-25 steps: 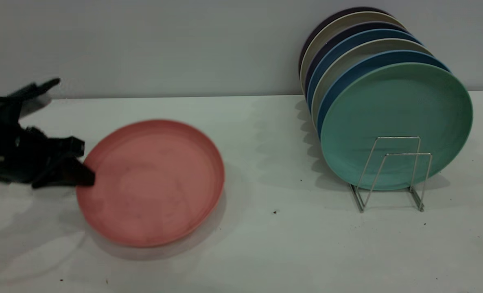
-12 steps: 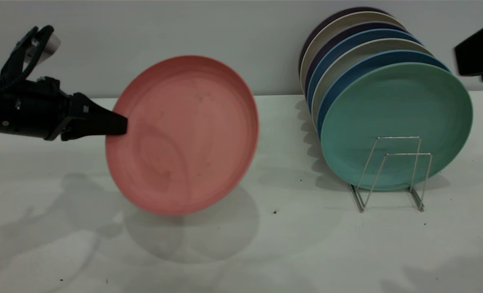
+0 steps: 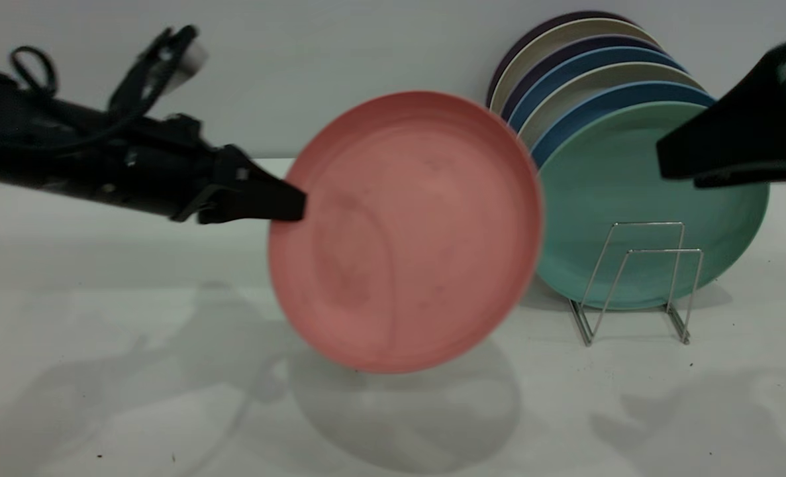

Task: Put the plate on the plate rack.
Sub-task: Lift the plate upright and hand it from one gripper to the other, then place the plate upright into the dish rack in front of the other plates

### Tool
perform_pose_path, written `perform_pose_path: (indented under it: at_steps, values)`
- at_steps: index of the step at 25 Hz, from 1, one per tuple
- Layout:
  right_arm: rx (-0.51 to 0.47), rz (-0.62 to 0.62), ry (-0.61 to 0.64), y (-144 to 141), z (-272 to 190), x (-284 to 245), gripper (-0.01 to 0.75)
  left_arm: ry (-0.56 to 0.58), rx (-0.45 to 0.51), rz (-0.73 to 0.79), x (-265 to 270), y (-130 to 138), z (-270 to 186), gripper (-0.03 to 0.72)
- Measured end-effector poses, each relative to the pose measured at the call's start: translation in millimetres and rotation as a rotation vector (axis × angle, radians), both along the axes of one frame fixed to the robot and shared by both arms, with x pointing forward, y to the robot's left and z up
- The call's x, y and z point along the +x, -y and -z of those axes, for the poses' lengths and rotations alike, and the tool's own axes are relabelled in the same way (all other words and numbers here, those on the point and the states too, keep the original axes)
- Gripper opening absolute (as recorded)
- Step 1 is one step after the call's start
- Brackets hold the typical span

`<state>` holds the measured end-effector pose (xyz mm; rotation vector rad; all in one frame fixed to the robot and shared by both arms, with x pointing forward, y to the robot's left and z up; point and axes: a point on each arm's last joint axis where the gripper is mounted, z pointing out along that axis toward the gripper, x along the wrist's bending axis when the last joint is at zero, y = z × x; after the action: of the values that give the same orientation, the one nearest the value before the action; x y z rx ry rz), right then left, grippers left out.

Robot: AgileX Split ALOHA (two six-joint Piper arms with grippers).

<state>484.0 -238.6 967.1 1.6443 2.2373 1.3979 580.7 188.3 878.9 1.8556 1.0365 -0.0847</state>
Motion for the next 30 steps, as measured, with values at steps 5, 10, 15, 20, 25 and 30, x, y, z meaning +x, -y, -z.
perform_pose_path:
  at_steps: [5,10,15,20,25,30]
  values:
    - [0.010,0.007,-0.029,0,19,9,0.378,0.015,-0.001,0.040,2,23,-7,0.014]
    - [0.028,0.008,-0.032,-1,25,12,0.378,0.022,0.024,0.065,1,40,-8,0.014]
    - [0.034,0.013,-0.023,-1,25,14,0.377,0.022,0.033,0.088,-3,49,-8,0.014]
    - [0.041,0.025,-0.051,-1,34,17,0.377,0.022,0.019,0.110,-6,55,-8,0.014]
    - [0.072,0.032,-0.073,-3,42,19,0.368,0.037,-0.035,0.152,-6,64,-17,0.018]
    - [0.119,0.014,-0.073,-6,42,20,0.281,0.052,-0.096,0.200,-7,73,-25,0.025]
